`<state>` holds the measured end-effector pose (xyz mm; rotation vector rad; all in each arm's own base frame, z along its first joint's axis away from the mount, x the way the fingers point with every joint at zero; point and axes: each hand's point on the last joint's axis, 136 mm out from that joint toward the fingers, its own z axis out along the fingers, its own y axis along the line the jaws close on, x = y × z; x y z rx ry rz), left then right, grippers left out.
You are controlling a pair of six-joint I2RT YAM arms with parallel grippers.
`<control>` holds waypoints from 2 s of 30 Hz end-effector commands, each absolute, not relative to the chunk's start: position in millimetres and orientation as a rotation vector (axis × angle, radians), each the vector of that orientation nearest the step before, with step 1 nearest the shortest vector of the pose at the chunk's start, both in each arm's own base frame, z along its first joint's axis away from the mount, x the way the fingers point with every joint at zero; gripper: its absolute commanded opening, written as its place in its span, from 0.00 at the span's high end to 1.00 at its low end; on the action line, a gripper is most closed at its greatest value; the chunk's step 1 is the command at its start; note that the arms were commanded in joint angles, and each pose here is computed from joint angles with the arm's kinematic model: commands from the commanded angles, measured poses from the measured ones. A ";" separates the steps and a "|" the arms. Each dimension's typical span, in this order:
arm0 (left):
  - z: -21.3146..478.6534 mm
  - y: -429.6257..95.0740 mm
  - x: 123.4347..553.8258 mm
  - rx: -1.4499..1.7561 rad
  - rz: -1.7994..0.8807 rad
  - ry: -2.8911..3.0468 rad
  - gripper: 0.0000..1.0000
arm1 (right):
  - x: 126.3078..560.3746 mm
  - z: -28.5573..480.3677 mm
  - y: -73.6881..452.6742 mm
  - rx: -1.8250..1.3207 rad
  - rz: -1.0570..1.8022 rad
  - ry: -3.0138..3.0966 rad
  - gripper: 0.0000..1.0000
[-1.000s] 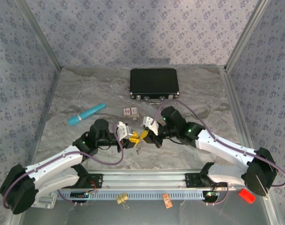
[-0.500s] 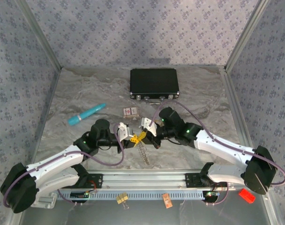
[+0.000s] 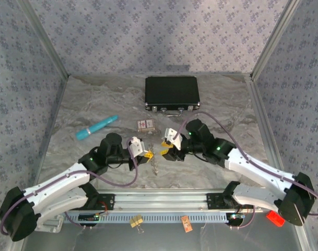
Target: Put the keys on the keyring
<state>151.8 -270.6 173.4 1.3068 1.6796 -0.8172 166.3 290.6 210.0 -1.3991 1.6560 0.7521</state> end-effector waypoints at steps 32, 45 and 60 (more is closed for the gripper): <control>217.8 -254.0 178.8 0.340 -0.689 2.789 1.00 | 123.7 179.0 356.9 -1.206 0.802 1.509 0.78; 202.9 -252.1 161.1 -0.379 -0.848 3.098 1.00 | 158.8 168.1 339.8 -1.108 0.568 1.484 0.72; 188.8 -250.1 150.9 -0.818 -1.050 3.113 1.00 | 162.5 181.9 347.5 -1.121 0.528 1.382 0.70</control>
